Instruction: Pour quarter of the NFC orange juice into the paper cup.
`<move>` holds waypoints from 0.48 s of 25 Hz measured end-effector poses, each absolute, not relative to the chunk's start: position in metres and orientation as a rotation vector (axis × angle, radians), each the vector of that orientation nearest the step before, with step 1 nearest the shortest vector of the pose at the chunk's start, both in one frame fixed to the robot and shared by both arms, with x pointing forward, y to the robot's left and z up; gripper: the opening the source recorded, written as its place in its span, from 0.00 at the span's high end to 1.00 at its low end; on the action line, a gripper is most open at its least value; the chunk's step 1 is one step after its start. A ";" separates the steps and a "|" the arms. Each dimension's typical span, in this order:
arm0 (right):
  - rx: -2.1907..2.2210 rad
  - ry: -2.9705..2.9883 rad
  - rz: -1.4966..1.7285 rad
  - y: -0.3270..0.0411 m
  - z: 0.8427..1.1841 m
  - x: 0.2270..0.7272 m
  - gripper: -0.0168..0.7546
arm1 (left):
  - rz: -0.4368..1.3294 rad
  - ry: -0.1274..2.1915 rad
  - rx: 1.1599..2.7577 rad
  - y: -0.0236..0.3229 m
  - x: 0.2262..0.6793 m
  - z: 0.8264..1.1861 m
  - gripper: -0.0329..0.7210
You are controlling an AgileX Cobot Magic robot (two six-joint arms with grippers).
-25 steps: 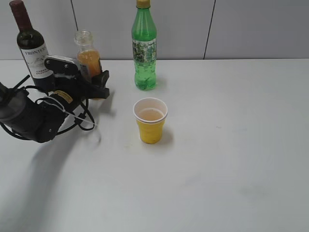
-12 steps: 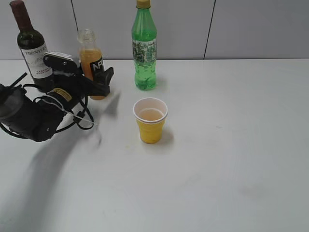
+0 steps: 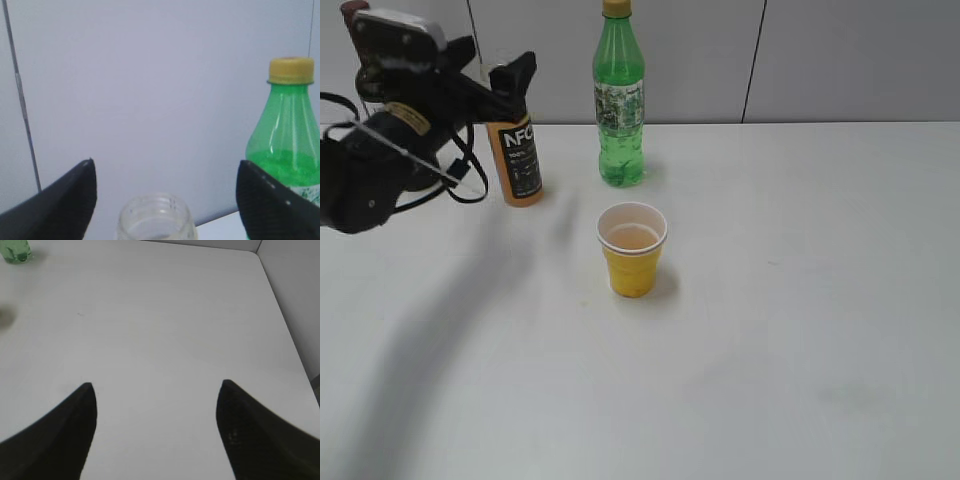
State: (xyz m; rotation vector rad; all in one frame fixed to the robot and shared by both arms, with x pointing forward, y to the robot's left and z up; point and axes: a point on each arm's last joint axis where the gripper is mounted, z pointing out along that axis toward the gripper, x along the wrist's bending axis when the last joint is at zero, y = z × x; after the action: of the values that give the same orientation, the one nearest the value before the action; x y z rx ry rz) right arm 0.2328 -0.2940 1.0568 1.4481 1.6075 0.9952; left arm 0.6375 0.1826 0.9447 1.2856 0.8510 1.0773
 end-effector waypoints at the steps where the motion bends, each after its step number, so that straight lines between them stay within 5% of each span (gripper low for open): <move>1: 1.448 1.607 0.995 -0.294 1.057 0.233 0.21 | 1.072 0.854 1.305 0.183 0.633 0.957 0.10; 12: 1.448 1.607 0.995 -0.294 1.057 0.233 0.21 | 0.963 1.038 1.624 0.210 0.531 1.097 0.17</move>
State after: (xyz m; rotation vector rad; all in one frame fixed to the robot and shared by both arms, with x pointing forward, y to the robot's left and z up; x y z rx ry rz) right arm 0.2328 -0.2940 1.0568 1.4481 1.6075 0.9952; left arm 0.5311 0.2097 1.0972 1.6242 1.0378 0.9631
